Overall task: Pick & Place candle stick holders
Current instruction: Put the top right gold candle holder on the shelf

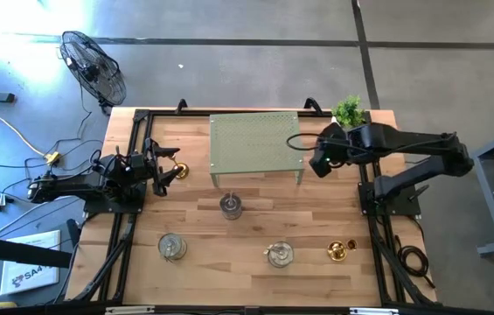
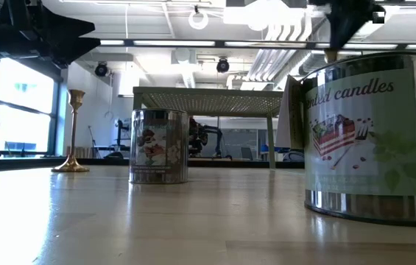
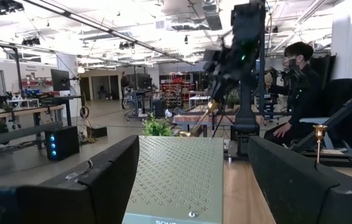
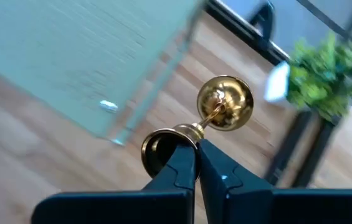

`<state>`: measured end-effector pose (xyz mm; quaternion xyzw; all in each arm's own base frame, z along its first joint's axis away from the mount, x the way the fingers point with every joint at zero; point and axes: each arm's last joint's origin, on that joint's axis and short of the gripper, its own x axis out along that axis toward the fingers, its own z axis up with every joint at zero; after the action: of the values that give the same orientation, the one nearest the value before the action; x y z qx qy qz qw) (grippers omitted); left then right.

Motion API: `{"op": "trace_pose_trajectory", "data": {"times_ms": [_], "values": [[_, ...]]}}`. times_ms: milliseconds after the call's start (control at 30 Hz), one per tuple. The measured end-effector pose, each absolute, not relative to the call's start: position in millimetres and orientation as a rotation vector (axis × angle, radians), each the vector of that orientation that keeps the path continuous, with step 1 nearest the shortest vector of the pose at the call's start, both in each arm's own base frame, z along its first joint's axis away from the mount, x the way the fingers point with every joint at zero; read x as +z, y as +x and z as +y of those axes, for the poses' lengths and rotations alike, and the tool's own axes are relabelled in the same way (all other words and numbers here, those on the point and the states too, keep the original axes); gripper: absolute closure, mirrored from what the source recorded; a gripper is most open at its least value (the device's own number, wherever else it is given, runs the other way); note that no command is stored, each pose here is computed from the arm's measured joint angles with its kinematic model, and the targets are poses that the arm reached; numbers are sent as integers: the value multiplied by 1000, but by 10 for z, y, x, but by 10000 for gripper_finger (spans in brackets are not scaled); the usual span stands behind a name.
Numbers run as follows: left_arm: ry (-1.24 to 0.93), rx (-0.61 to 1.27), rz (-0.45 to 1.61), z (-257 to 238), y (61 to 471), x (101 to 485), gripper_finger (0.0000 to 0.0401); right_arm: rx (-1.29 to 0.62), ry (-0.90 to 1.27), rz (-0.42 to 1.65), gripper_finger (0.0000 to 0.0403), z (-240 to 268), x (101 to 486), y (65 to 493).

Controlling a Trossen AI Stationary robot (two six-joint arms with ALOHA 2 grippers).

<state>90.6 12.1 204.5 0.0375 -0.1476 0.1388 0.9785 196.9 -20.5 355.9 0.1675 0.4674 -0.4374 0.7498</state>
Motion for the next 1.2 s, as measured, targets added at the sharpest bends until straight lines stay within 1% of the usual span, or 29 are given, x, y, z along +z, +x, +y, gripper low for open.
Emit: {"op": "trace_pose_trajectory", "data": {"times_ms": [267, 433, 533, 633, 700, 767, 867, 933, 1033, 1200], "values": [[76, 282, -297, 122, 906, 2046, 105, -902, 349, 838, 401, -153, 4108, 1888], [104, 353, -288, 140, 900, 2045, 105, -869, 338, 768, 402, -157, 4315, 1839], [120, 350, -286, 139, 901, 2045, 105, -844, 336, 740, 402, -155, 4358, 1855], [158, 261, -327, 111, 897, 2081, 105, -806, 342, 741, 402, -148, 4360, 1889], [220, 202, -407, 87, 872, 2152, 105, -792, 333, 748, 402, -145, 4349, 1931], [260, 181, -462, 74, 834, 2263, 105, -774, 330, 752, 402, -142, 4333, 1994], [265, 180, -476, 71, 799, 2461, 105, -728, 321, 758, 402, -133, 4310, 2104], [269, 159, -442, 67, 820, 2597, 105, -700, 320, 758, 402, -128, 4293, 2182], [266, 129, -336, 71, 943, 2825, 105, -649, 320, 761, 402, -117, 4271, 2282], [335, 98, -66, 102, 1369, 3189, 105, -572, 307, 727, 402, -81, 4279, 2404]]}}
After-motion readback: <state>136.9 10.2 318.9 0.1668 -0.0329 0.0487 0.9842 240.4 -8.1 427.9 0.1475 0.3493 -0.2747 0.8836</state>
